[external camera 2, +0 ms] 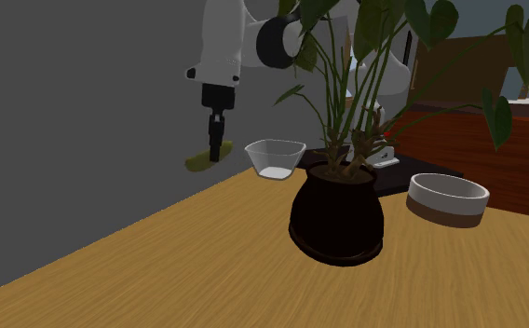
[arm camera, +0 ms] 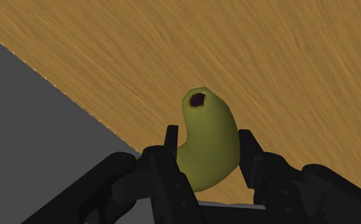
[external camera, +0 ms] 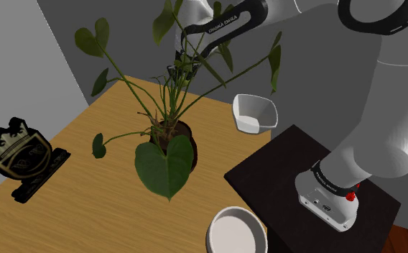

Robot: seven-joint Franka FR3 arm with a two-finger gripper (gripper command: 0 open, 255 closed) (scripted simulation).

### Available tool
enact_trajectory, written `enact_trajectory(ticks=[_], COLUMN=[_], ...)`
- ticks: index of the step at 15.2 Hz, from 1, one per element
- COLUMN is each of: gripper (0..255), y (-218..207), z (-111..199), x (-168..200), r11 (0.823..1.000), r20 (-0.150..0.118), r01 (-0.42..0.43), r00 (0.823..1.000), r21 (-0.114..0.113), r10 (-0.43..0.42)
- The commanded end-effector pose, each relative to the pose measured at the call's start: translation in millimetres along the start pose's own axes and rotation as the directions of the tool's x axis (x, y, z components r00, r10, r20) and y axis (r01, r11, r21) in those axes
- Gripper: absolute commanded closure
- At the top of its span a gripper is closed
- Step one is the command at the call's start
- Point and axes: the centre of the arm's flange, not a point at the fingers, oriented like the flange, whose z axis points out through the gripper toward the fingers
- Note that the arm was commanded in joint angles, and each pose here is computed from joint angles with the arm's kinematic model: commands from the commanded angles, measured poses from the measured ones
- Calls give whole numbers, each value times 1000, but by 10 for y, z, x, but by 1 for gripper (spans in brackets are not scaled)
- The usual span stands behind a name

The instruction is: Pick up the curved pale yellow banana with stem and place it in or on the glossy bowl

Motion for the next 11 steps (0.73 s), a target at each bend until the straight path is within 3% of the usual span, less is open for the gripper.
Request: enact_trajectory(ticks=[1,5,11], gripper=[255,255,255], y=[6,0,558], z=[-106,-276,-381], x=[15,37,-514], r11=[1000,1000,1000], r20=[0,0,0], r01=[0,0,0], r00=[1000,1000,1000], r21=[0,0,0], r10=[0,0,0])
